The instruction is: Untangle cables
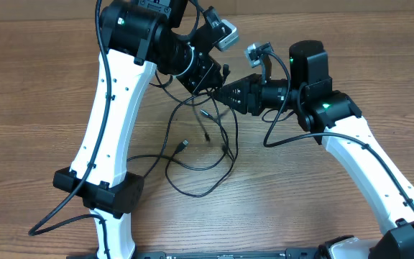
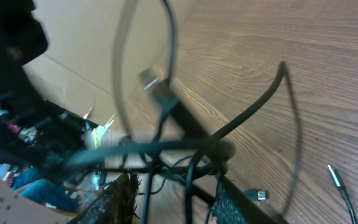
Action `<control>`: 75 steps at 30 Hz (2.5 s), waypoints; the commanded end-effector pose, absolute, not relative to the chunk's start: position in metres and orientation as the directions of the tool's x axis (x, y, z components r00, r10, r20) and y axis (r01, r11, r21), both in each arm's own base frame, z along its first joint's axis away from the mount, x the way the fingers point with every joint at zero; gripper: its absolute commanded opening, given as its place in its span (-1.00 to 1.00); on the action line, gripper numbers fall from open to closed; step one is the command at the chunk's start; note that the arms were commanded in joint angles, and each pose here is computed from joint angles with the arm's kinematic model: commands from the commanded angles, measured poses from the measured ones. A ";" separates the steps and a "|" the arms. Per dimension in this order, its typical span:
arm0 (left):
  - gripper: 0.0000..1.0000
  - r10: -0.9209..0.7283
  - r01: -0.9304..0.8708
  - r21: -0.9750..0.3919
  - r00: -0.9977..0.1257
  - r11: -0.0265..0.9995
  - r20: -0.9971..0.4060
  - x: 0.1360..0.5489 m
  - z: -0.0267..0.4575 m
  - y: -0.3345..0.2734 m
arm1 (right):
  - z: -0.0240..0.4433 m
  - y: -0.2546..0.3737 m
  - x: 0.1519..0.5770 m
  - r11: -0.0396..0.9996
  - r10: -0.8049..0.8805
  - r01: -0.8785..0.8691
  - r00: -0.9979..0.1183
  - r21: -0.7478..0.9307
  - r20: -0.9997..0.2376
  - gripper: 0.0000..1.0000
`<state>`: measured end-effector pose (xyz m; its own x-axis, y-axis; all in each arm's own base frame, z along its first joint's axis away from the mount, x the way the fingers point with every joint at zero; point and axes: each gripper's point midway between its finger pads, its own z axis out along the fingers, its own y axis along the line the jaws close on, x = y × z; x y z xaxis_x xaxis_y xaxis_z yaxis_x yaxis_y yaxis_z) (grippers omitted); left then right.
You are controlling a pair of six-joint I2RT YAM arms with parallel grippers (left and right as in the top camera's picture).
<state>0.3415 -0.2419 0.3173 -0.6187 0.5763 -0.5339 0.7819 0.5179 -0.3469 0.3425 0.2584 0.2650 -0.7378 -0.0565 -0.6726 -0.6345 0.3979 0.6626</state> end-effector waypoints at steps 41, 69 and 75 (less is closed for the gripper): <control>-0.92 0.396 0.690 -0.553 -0.722 0.467 -0.567 0.324 0.366 -0.265 | 0.296 0.258 0.368 0.449 0.030 -0.703 -0.604 0.551 -0.796 -0.40; -0.92 0.223 0.446 -0.273 -0.782 0.852 -0.582 0.413 0.343 -0.166 | 0.287 0.268 0.327 0.283 -0.083 -0.726 -0.670 0.627 -0.738 -0.85; -0.84 0.489 0.712 -0.256 -0.656 0.654 -0.575 0.369 0.336 -0.199 | 0.276 0.257 0.352 0.434 -0.036 -0.681 -0.667 0.589 -0.744 -0.88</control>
